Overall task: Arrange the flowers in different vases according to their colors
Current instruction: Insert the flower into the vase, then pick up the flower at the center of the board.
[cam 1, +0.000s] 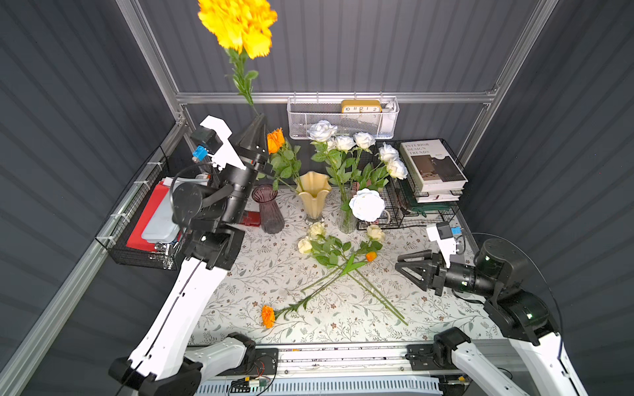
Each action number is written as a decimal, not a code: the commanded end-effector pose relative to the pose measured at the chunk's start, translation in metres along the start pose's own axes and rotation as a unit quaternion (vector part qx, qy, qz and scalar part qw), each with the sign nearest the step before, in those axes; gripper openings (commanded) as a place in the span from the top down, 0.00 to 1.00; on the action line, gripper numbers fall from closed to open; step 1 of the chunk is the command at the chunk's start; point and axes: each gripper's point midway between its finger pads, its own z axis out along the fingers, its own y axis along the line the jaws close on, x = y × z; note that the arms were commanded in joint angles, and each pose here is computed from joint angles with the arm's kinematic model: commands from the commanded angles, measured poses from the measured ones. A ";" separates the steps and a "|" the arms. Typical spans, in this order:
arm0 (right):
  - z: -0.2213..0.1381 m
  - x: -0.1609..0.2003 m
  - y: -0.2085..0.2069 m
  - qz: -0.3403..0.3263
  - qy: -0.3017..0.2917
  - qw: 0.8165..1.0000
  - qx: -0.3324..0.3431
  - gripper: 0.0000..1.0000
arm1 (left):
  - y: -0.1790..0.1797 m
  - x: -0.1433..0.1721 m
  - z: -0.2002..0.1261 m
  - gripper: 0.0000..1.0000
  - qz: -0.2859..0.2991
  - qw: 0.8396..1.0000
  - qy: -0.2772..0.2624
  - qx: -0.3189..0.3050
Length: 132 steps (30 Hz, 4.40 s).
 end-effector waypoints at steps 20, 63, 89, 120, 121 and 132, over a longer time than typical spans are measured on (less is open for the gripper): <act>0.037 0.023 -0.059 -0.009 0.053 0.998 0.031 0.54 | 0.024 0.233 0.044 1.00 -0.110 0.986 0.080 0.097; 0.032 0.026 -0.054 -0.024 0.039 0.999 0.024 0.42 | -0.012 0.331 -0.084 0.01 -0.219 0.893 0.385 -0.081; 0.046 0.065 -0.116 0.086 0.124 0.980 0.128 0.41 | -0.086 0.326 -0.234 0.01 -0.238 0.793 0.543 -0.143; 0.156 0.167 -0.093 -0.018 0.363 0.927 0.089 0.46 | -0.088 0.320 -0.270 0.01 -0.236 0.780 0.563 -0.136; 0.161 0.172 -0.089 -0.036 0.369 0.925 0.079 0.45 | -0.088 0.321 -0.271 0.01 -0.236 0.779 0.564 -0.139; 0.204 0.194 -0.089 -0.251 0.393 0.884 0.014 0.43 | -0.076 0.328 -0.268 0.01 -0.232 0.768 0.567 -0.186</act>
